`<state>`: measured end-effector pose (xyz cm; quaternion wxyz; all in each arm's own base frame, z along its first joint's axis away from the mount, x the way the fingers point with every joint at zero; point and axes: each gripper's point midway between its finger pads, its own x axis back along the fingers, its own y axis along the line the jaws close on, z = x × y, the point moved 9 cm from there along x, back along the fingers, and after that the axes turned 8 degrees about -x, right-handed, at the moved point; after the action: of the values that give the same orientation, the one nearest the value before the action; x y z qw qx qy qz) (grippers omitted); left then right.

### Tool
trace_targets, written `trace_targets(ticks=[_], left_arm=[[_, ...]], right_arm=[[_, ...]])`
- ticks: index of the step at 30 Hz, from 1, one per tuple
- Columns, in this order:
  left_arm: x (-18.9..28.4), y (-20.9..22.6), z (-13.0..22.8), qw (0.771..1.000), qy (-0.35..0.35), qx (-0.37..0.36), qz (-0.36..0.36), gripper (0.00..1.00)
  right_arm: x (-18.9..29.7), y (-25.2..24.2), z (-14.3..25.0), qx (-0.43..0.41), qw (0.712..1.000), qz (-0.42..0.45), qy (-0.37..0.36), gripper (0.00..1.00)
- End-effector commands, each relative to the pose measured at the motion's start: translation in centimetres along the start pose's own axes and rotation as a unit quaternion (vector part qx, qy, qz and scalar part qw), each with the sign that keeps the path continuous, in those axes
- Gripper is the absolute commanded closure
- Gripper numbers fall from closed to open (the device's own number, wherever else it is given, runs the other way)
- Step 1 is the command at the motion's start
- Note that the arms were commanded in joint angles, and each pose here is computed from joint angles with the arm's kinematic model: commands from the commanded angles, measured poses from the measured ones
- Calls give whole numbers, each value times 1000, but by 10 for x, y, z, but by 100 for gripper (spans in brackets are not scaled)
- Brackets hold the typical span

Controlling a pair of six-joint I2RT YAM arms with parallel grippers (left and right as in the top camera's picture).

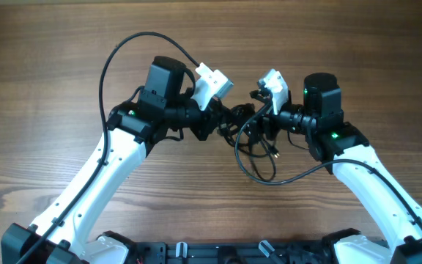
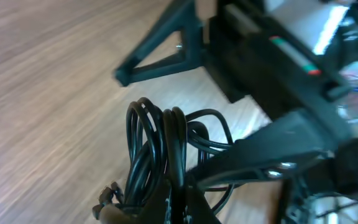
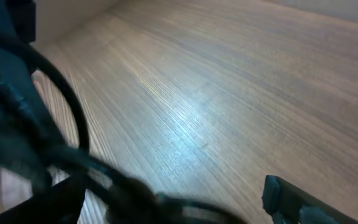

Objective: Untangle cables

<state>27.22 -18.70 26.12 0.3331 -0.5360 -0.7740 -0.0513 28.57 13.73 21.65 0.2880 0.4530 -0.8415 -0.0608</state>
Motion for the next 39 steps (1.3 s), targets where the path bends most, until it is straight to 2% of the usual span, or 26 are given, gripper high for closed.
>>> trace_targets(ticks=[1,3,5,10,12,15,22,23,24,25,26,31,37,39], left_arm=[[1,-8,-2,998,-18,-12,53,96],[1,-8,-2,998,-16,-11,53,96],[1,-8,-1,998,-15,-8,53,96],[1,-8,-1,998,-14,-7,54,96],[1,-8,-1,998,-14,-7,54,96],[1,-8,-1,998,-14,-7,53,96],[1,-8,-1,998,-14,-7,53,96],[1,-8,-1,998,-14,-7,53,87],[1,-8,-1,998,-14,-7,53,44],[1,-8,-1,998,-14,-7,53,20],[1,-8,-1,998,-14,-7,53,2],[3,-5,-1,999,-15,14,48,0],[21,16,1,995,-32,93,23,0],[33,19,0,993,-53,99,40,0]], right_arm=[[-2,0,3,26,1000,-13,1,18],[-2,0,3,31,999,-12,1,30],[-2,0,3,31,999,-13,1,34],[-2,0,3,31,999,-12,1,58],[-2,0,3,30,999,-12,1,70],[-2,0,3,29,1000,-13,1,95],[-2,0,3,7,1000,-13,1,96],[-2,0,3,-2,1000,-12,1,96],[-2,0,3,-13,1000,-12,1,96],[-2,0,2,-20,1000,-13,0,96],[-2,0,2,-25,1000,-13,0,96],[-2,0,2,-23,1000,-12,0,96],[-1,-2,1,-13,1000,-9,-5,96],[0,-4,0,-4,1000,-7,-9,96]])
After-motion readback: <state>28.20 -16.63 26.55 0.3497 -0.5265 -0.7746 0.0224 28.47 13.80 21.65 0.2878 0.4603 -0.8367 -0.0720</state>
